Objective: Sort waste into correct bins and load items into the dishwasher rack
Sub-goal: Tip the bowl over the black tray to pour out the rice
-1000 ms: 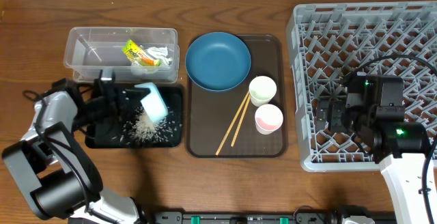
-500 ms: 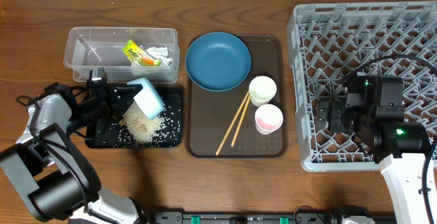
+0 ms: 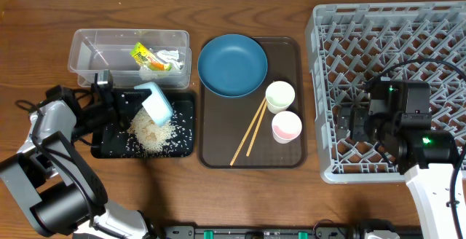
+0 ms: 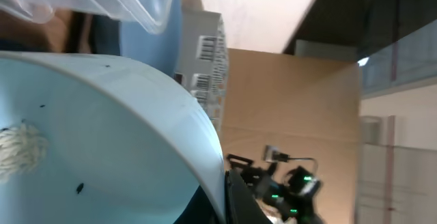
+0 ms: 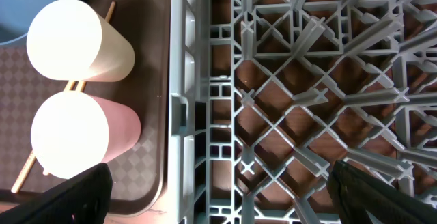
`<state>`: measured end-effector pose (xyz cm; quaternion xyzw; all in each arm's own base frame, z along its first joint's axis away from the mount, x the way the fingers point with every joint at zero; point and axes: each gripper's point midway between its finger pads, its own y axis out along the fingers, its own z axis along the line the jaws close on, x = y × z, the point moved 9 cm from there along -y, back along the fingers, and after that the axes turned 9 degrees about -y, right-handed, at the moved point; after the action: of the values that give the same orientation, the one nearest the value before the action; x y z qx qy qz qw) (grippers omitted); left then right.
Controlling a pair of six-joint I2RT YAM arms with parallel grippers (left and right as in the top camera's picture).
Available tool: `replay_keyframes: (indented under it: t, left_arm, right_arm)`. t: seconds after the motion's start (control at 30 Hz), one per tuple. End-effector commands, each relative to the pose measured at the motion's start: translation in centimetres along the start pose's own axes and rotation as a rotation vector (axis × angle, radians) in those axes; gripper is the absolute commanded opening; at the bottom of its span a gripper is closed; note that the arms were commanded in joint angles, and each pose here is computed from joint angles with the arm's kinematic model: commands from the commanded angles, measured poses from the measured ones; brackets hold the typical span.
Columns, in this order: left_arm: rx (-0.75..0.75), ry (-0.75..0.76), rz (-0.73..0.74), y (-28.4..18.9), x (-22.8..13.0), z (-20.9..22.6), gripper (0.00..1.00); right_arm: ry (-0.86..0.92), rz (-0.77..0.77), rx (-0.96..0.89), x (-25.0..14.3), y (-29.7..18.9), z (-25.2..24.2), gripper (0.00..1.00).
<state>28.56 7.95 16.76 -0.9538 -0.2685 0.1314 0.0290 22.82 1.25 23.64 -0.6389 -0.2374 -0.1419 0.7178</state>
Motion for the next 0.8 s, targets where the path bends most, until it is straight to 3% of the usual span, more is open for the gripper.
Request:
replay_keyframes:
  t: [0.0,0.1,0.17,0.23,0.33,0.4,0.47,0.57,0.67,0.77]
  left_arm:
    - [0.091,-0.112,-0.024,-0.2,0.3,0.9,0.06]
    - [-0.076,0.005,0.004,-0.1,0.1,-0.5,0.06]
    - [-0.035,0.031,-0.009,-0.2,0.5,-0.2,0.06]
    - [0.065,-0.076,-0.037,-0.5,0.8,0.6,0.06]
    - [-0.075,0.014,-0.008,-0.4,0.6,-0.6,0.06]
    - [-0.029,0.04,-0.024,-0.5,0.9,-0.3,0.07]
    - [0.047,-0.054,-0.048,-0.7,1.1,0.3,0.06]
    - [-0.076,0.011,-0.016,-0.6,0.9,-0.8,0.06]
    - [0.024,-0.032,-0.039,-0.6,1.2,0.0,0.06]
    - [0.032,-0.009,-0.014,0.0,0.5,-0.4,0.06]
  right_arm:
    - [-0.022,-0.021,0.011,0.5,-0.5,0.4,0.99]
    - [-0.022,-0.021,0.011,0.5,-0.5,0.4,0.99]
    - [-0.022,-0.021,0.011,0.5,-0.5,0.4,0.99]
    - [-0.022,-0.021,0.011,0.5,-0.5,0.4,0.99]
    - [-0.021,-0.014,0.012,0.4,-0.5,0.4,0.99]
    - [-0.02,-0.011,0.012,0.4,-0.5,0.5,0.99]
    - [-0.02,-0.011,0.012,0.4,-0.5,0.5,0.99]
    - [-0.02,-0.01,0.012,0.4,-0.5,0.5,0.99]
    - [-0.02,-0.011,0.012,0.4,-0.5,0.5,0.99]
    - [-0.021,-0.011,0.012,0.4,-0.5,0.5,0.99]
